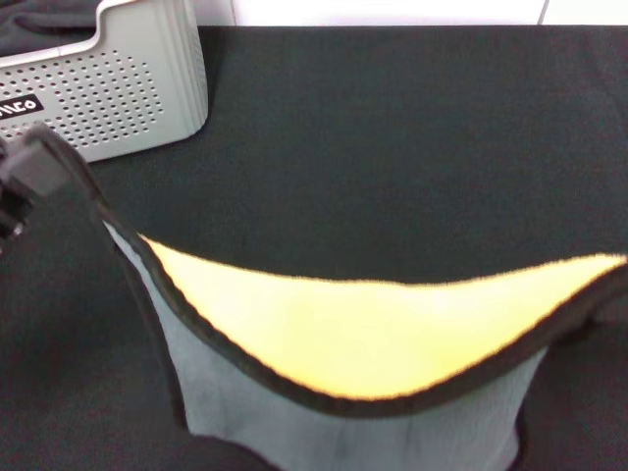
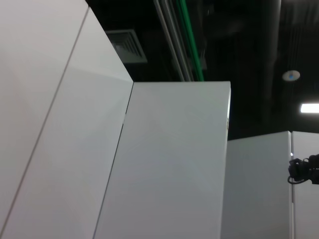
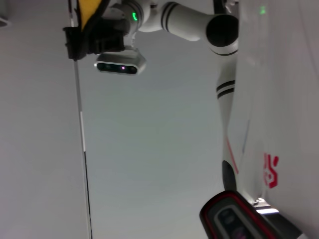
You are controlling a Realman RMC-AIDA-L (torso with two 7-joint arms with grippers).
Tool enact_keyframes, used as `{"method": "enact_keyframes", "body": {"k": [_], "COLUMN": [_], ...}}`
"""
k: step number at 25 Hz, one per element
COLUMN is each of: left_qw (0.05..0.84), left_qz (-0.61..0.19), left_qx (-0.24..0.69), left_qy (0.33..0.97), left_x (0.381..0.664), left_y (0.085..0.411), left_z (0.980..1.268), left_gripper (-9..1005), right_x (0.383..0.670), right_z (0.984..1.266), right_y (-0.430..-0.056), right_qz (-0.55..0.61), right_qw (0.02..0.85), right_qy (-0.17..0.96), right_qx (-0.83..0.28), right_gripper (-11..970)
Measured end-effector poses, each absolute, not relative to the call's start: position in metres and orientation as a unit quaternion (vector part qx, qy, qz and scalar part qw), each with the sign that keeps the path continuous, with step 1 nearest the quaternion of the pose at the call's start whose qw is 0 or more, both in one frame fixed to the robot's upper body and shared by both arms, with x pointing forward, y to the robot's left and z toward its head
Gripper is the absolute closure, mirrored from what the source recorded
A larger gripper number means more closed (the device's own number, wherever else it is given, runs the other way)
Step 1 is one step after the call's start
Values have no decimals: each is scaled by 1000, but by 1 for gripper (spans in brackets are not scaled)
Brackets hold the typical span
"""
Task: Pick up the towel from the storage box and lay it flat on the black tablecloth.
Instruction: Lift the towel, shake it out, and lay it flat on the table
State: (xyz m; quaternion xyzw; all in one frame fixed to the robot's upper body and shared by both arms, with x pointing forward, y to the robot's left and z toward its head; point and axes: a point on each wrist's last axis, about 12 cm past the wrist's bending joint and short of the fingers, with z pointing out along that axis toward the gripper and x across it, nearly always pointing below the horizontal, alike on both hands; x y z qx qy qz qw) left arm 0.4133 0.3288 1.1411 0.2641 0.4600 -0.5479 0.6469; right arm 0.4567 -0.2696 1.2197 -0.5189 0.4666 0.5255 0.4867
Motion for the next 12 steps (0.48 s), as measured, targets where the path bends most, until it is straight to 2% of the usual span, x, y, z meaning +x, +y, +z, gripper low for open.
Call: {"method": "enact_keyframes", "body": {"k": [7,12], "left_qw": [597,564], "left_qz": [-565,-578], "left_qx": [286,273], "left_qy": [493,523], "left_x": [411,415], "left_y": [322,317], "left_z": [1128,1104], "left_gripper": [981,982], "right_x": [451,468], "right_z": [1202,1170], "right_y": [-270,-275], "right_qz": [561,578], "right_qw": [462,464], "right_qy": [462,501], "right_qx": [-509,-446], "right_gripper": [932,931]}}
